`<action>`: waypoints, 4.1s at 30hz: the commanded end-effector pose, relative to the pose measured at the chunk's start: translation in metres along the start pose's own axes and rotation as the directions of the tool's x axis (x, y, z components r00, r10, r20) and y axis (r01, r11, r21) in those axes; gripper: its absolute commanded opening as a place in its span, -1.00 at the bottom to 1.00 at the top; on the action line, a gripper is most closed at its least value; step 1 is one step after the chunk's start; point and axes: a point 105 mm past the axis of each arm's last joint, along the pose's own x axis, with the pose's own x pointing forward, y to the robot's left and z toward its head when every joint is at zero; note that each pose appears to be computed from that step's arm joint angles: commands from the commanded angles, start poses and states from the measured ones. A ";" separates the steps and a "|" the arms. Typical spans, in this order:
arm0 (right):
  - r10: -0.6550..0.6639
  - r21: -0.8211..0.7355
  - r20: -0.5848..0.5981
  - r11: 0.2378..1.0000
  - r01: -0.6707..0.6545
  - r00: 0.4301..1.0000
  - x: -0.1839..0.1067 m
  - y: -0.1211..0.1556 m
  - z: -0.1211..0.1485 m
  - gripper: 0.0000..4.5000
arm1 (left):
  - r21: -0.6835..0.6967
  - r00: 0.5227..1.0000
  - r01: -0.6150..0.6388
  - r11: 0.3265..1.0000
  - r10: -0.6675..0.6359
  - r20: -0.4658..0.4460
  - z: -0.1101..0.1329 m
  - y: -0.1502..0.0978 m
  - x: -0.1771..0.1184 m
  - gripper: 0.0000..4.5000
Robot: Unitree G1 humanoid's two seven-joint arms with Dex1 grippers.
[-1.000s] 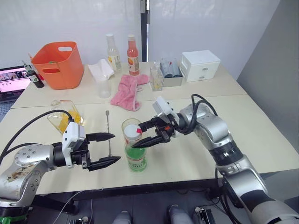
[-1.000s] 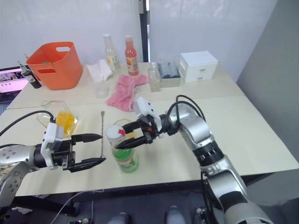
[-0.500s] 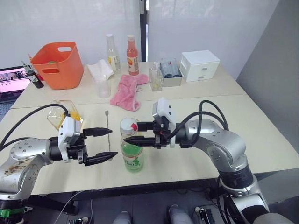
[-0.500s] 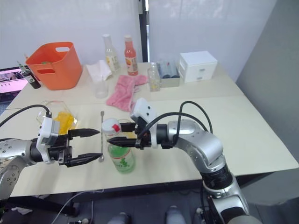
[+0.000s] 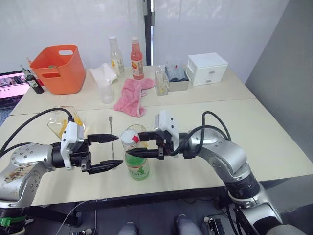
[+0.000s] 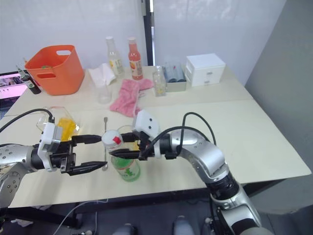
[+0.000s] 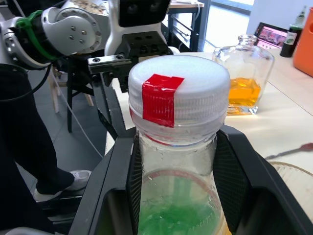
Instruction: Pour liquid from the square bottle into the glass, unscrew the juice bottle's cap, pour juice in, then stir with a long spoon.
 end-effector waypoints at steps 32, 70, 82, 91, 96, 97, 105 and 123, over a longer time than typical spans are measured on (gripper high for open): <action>0.099 0.019 -0.015 0.995 -0.099 0.995 -0.062 0.014 0.020 0.99 | -0.013 0.998 0.061 0.998 -0.061 0.008 0.022 -0.008 0.020 1.00; 0.025 0.020 -0.035 1.000 -0.024 0.999 -0.063 0.010 0.023 1.00 | -0.047 0.985 0.149 0.988 -0.144 0.092 0.031 -0.004 0.050 -0.38; -0.038 -0.018 0.013 0.999 0.039 0.999 -0.048 0.000 0.044 1.00 | 0.043 0.987 0.133 0.990 -0.136 0.086 0.019 -0.002 0.051 -0.38; -0.049 -0.035 0.008 0.998 0.050 0.999 -0.026 0.001 0.049 1.00 | 0.053 0.985 0.143 0.988 -0.147 0.090 0.020 -0.004 0.053 -0.38; -0.052 -0.026 -0.007 0.998 0.052 0.999 -0.020 -0.001 0.047 1.00 | 0.048 0.985 0.146 0.988 -0.150 0.089 0.018 -0.005 0.055 -0.38; -0.053 -0.024 -0.009 0.998 0.052 0.999 -0.020 -0.002 0.047 1.00 | 0.048 0.985 0.145 0.988 -0.149 0.088 0.018 -0.005 0.055 -0.38; -0.048 -0.012 -0.008 0.999 0.048 0.999 -0.017 -0.004 0.047 0.30 | 0.044 0.986 0.140 0.989 -0.144 0.089 0.016 -0.005 0.055 -0.38; 0.375 -0.027 0.030 0.927 -0.374 0.927 -0.024 0.004 0.046 -0.26 | 0.047 0.985 0.150 0.988 -0.153 0.084 0.013 -0.008 0.056 -0.38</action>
